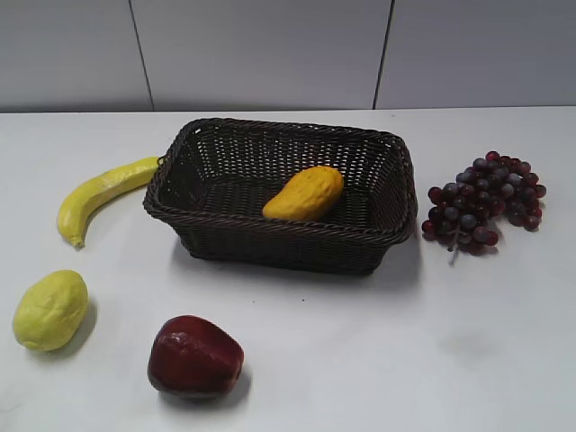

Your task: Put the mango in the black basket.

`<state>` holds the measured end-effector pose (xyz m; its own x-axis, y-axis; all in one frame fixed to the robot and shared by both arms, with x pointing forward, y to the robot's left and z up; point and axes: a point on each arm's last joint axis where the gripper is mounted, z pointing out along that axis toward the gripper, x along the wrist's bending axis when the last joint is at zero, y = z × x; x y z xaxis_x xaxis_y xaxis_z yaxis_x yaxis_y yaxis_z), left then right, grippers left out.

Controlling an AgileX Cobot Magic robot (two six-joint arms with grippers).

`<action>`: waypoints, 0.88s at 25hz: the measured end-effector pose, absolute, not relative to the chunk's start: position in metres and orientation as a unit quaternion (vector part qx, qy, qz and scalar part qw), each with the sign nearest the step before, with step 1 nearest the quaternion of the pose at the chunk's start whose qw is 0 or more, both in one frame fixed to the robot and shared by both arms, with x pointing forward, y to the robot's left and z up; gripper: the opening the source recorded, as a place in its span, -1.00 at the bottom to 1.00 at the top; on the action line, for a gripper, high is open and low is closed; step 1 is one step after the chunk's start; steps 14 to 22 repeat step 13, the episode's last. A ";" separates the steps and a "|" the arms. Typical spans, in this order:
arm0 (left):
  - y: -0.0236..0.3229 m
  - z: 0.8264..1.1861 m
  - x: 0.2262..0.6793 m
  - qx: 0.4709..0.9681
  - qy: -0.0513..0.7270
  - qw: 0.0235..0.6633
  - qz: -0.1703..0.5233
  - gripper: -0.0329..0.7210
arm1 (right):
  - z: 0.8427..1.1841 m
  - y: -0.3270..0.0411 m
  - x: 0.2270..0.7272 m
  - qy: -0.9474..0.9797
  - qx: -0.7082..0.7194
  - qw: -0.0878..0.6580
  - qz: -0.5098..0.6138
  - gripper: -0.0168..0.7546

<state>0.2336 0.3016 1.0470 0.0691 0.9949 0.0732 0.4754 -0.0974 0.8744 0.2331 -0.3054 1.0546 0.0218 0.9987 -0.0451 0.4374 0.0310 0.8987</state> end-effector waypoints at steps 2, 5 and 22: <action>0.302 1.047 0.234 0.642 0.573 0.351 0.370 -0.19 | 1.055 -0.305 0.233 0.605 0.594 0.391 0.358 0.57; 0.302 1.047 0.234 0.642 0.573 0.351 0.370 -0.19 | 1.055 -0.304 0.233 0.606 0.592 0.391 0.358 0.57; 0.302 1.047 0.234 0.642 0.573 0.351 0.370 -0.19 | 1.055 -0.304 0.233 0.607 0.591 0.391 0.358 0.57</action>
